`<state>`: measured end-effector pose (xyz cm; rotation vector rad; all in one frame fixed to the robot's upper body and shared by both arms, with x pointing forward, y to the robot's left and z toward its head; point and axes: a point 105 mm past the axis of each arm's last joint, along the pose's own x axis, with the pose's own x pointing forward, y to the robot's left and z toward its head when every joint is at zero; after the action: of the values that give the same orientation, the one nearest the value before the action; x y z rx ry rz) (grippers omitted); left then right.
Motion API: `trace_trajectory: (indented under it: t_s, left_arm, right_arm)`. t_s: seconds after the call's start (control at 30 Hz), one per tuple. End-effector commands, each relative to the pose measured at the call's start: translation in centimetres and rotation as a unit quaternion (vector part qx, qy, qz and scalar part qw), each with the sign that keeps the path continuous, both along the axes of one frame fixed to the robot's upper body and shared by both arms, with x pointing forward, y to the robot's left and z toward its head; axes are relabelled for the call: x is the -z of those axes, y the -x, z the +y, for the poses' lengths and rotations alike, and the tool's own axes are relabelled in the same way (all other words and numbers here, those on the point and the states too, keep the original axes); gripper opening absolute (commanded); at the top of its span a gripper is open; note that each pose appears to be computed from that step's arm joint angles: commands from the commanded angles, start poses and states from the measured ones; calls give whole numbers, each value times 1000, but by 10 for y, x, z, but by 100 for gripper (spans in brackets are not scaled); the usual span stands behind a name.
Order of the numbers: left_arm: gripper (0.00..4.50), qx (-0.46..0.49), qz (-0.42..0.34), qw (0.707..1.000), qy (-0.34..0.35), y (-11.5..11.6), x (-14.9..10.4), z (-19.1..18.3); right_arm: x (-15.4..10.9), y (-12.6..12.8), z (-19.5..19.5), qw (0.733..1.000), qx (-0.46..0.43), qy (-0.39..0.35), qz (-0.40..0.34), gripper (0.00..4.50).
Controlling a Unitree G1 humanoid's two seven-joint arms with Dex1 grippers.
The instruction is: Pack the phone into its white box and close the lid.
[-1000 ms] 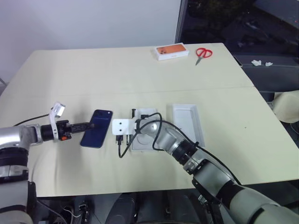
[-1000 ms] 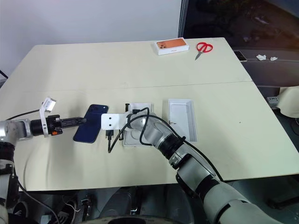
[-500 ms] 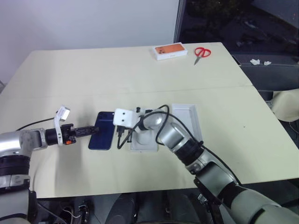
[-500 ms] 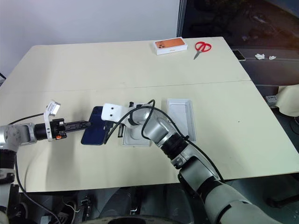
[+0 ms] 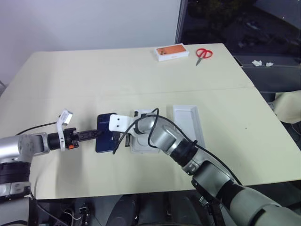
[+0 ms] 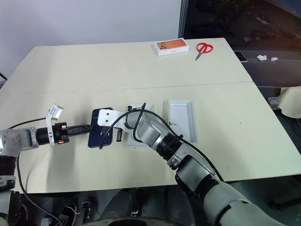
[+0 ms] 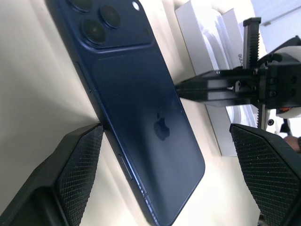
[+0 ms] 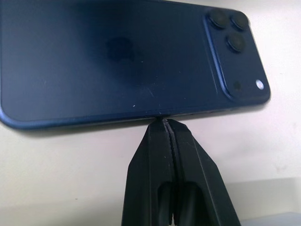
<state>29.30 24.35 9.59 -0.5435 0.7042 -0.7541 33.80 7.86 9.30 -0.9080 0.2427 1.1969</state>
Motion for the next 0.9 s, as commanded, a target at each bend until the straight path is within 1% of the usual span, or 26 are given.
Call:
trace_trajectory:
  t_s: [0.03, 0.1, 0.27, 0.33, 0.43, 0.53, 0.57, 0.63, 0.7, 0.8, 0.9]
  left_arm:
    - [450, 30, 25, 998, 59, 4, 4, -27]
    - [450, 19, 21, 997, 76, 0, -1, -28]
    - [450, 4, 17, 996, 91, -4, -5, -28]
    - [450, -8, 8, 993, 118, -8, -16, -26]
    - [450, -3, 0, 993, 119, -7, -20, -27]
    - [450, -4, 2, 989, 148, -6, -28, -28]
    - [450, -6, -5, 993, 119, -6, -23, -27]
    - [450, -8, -4, 991, 130, -6, -27, -26]
    - [450, -24, 11, 997, 76, -6, -14, -21]
    - [450, -19, -2, 999, 47, -5, -19, -21]
    - [450, -11, 13, 1000, 23, -1, -18, -25]
  right_arm:
    - [5, 5, 7, 1000, -6, 0, 8, 4]
    - [6, 5, 5, 1000, -7, 4, 6, 4]
    - [10, 5, 1, 1000, -6, 9, 13, 4]
    - [10, 3, -3, 1000, -7, 14, 9, 4]
    - [10, 3, -4, 1000, -6, 15, 10, 4]
    - [10, 2, -4, 1000, -6, 15, 10, 4]
    - [9, 2, -4, 1000, -6, 15, 9, 4]
    - [8, 2, -4, 1000, -5, 13, 8, 4]
    - [7, 2, -3, 1000, -5, 10, 12, 4]
    - [10, 4, -9, 1000, -13, 19, 21, 4]
    - [9, 9, -12, 999, -23, 20, 34, 4]
